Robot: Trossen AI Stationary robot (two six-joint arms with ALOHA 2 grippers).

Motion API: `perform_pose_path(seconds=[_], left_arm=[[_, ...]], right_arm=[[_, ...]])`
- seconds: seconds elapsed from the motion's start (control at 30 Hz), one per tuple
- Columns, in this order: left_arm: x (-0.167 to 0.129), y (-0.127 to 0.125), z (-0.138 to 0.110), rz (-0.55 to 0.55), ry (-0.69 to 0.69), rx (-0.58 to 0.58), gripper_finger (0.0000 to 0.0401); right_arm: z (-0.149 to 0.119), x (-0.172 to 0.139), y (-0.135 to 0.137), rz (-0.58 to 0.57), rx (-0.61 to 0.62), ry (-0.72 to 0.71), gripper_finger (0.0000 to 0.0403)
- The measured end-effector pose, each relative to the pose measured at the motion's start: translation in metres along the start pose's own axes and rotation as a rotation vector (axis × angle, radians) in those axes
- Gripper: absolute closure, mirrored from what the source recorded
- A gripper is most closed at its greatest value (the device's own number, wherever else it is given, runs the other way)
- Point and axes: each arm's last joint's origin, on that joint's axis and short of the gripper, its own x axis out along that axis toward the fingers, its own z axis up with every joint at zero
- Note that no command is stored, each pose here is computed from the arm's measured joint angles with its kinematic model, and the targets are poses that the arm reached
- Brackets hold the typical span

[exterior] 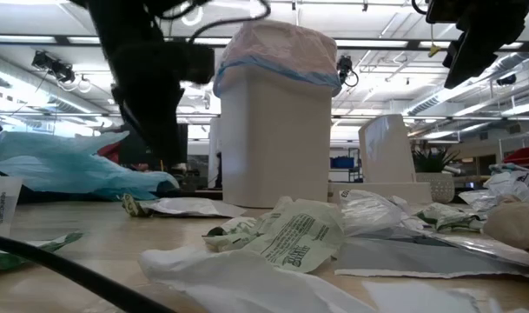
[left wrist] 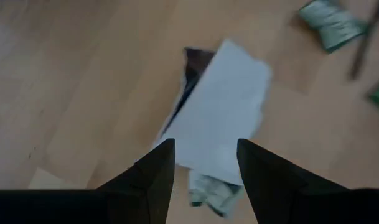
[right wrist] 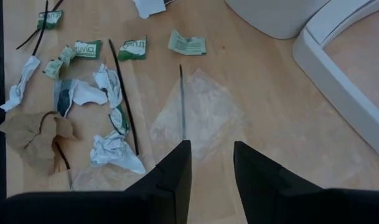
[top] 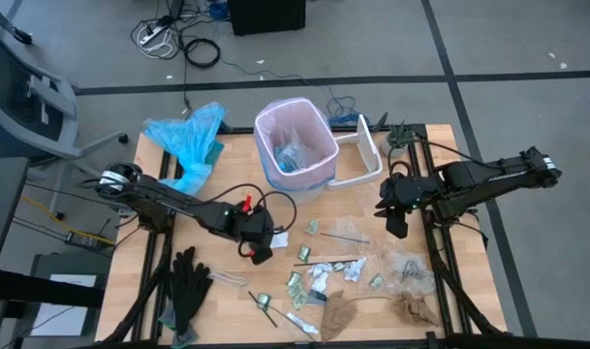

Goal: Place trash/remove bag and relplace
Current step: Put the blue carton paper into the trash bin

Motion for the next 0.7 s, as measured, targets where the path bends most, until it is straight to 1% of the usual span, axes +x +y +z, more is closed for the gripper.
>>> perform_pose_path(seconds=[0.1,0.2,0.3,0.37,0.43,0.5,0.63,0.67,0.7], left_arm=[[0.015,0.005,-0.005,0.0,-0.017,0.008,0.0217],[0.031,0.009,-0.009,0.006,-0.027,-0.009,0.0217],[0.051,0.01,-0.016,-0.002,0.008,-0.017,0.0217],[0.063,0.006,-0.017,-0.033,0.041,-0.02,0.0218],[0.074,-0.001,-0.016,-0.08,0.053,-0.064,0.023],[0.078,-0.011,-0.015,-0.122,0.055,-0.082,0.0261],[0.076,-0.032,-0.014,-0.205,0.047,-0.066,0.0373],[0.074,-0.035,-0.012,-0.211,0.044,-0.065,0.0385],[0.072,-0.037,-0.009,-0.216,0.042,-0.064,0.0389]], right_arm=[[0.0,0.0,0.0,0.001,0.001,0.0,0.0298],[0.0,0.0,0.0,0.002,0.002,-0.003,0.0298],[0.0,0.0,0.0,0.002,0.002,-0.004,0.0298],[0.001,0.0,0.0,0.003,0.003,-0.005,0.03],[0.001,0.0,0.0,0.005,0.004,-0.009,0.0301],[0.001,0.0,0.001,0.007,0.004,-0.014,0.0301],[0.002,0.0,0.001,0.01,0.004,-0.021,0.0301],[0.002,0.0,0.001,0.01,0.004,-0.02,0.0301],[0.002,0.0,0.001,0.01,0.004,-0.022,0.0301]])
